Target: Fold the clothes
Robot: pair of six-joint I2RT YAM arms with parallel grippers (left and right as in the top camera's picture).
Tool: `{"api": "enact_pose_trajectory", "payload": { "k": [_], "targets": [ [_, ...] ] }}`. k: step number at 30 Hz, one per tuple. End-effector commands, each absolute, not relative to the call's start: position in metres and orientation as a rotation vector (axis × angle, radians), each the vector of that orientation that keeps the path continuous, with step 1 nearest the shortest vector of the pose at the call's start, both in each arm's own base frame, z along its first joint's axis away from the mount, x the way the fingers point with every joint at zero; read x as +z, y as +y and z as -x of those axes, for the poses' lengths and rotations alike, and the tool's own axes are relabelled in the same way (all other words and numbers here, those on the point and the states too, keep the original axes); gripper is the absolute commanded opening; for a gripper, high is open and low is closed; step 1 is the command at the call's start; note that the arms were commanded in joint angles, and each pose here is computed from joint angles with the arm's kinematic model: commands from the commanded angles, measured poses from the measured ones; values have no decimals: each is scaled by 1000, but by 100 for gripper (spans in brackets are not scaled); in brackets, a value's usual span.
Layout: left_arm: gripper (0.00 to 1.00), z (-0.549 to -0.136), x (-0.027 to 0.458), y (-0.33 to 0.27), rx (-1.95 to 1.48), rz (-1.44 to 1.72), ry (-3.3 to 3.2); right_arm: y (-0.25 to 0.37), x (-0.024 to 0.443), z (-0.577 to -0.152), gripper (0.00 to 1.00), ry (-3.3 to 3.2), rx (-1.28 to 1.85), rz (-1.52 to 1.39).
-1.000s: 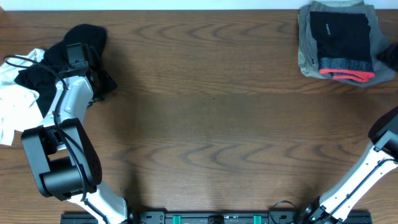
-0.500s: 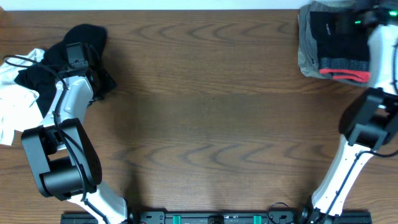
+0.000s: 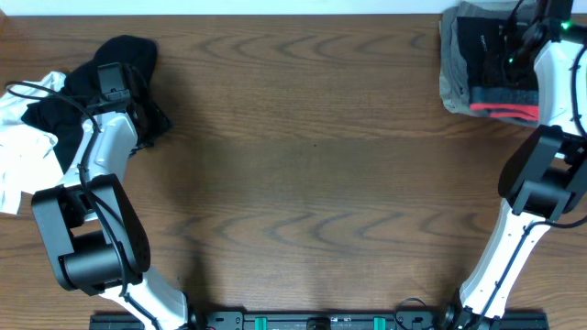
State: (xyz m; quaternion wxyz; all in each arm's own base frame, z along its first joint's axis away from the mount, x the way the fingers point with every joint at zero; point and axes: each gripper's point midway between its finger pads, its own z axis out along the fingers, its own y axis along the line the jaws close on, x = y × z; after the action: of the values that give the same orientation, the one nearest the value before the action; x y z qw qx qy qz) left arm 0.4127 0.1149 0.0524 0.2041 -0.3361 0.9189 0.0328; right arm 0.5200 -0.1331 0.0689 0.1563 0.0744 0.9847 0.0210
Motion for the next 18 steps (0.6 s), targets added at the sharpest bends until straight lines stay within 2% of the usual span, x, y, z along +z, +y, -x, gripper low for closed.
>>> {"api": "enact_pose_trajectory", "payload": {
  "k": [1,6,10,12,15,18],
  "targets": [
    [73,-409,47,113,97,931,2582,-124,54,-506,52,2867,109,-304],
    [73,-410,47,113,97,930,2582,-121,46,-494,54,2914,126,-337],
    [74,-410,47,113,97,929,2580,-124,70,-500,61,2854,109,-328],
    [74,-410,47,113,96,930,2580,-126,91,-507,67,2792,91,-316],
    [74,-410,47,113,97,930,2581,-130,136,-518,99,2672,59,-294],
    [81,-410,47,113,97,930,2582,-130,186,-520,99,2558,34,-280]
  ]
}}
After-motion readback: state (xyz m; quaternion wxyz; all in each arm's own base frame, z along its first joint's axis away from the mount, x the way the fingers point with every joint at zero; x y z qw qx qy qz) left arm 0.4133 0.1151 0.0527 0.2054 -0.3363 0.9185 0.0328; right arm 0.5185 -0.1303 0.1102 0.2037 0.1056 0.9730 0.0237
